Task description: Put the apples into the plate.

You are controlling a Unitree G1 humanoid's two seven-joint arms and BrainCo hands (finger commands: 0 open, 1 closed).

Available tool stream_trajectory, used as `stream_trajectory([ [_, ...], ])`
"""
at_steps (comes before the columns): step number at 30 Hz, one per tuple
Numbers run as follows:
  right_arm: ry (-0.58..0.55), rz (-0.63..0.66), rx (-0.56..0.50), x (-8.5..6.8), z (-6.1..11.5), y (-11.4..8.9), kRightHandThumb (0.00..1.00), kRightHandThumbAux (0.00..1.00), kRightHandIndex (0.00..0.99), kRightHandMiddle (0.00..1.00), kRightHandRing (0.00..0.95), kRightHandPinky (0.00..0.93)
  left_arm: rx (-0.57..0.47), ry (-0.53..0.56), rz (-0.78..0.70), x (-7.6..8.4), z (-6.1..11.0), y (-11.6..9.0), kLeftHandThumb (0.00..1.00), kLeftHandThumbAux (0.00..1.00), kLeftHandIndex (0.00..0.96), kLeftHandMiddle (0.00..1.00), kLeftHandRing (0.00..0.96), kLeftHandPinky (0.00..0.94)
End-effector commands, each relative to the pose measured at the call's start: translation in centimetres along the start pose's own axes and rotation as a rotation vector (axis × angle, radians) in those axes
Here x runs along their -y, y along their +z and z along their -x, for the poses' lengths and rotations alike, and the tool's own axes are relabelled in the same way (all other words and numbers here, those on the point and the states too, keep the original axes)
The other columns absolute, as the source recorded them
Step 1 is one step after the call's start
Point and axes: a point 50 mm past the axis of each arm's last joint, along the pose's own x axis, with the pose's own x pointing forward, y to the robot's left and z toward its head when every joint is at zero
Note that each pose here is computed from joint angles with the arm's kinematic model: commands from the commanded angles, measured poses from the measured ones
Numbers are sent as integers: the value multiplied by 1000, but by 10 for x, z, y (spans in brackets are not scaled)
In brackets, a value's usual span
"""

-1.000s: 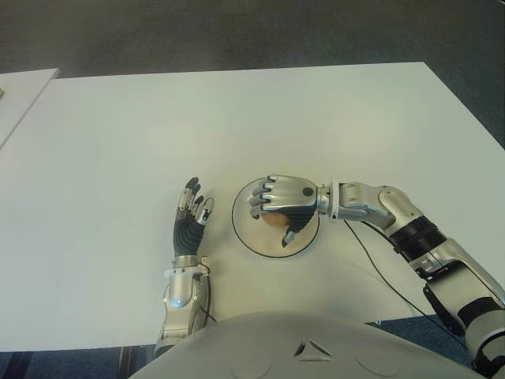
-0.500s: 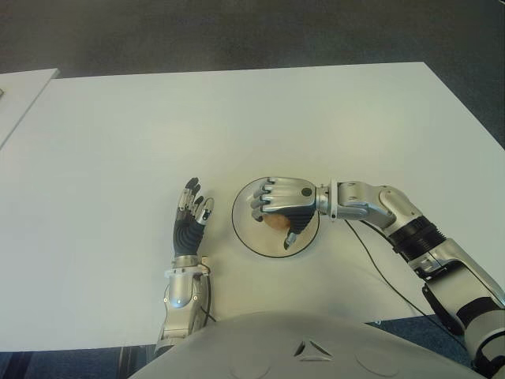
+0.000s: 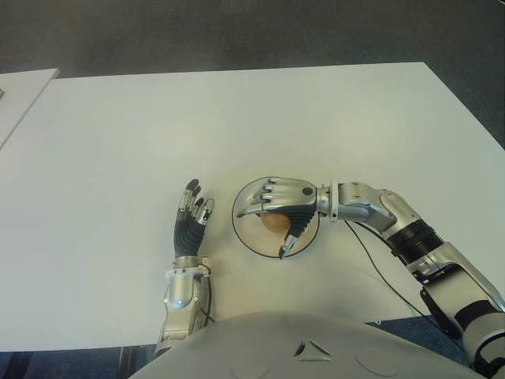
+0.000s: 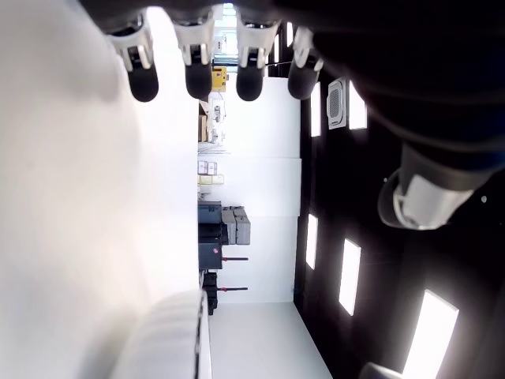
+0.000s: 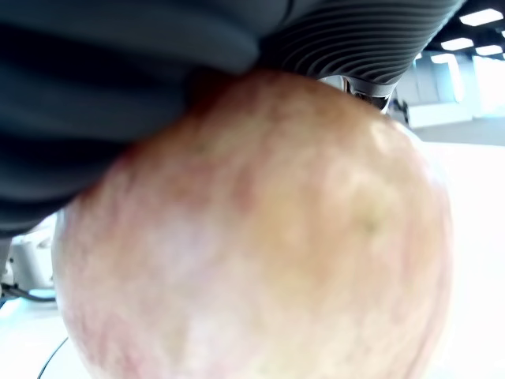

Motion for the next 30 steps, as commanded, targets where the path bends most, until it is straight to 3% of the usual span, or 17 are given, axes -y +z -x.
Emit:
stream_trajectory([
  [1, 9, -19, 15, 0, 2, 0, 72, 372, 1, 0, 0, 0, -82, 30, 4, 0, 10, -10, 0, 504, 1, 0, 0, 0],
  [30, 6, -31, 21, -3, 2, -1, 51, 332, 0, 0, 0, 0, -85, 41, -9, 0, 10, -9, 0, 504, 9, 0, 0, 0],
])
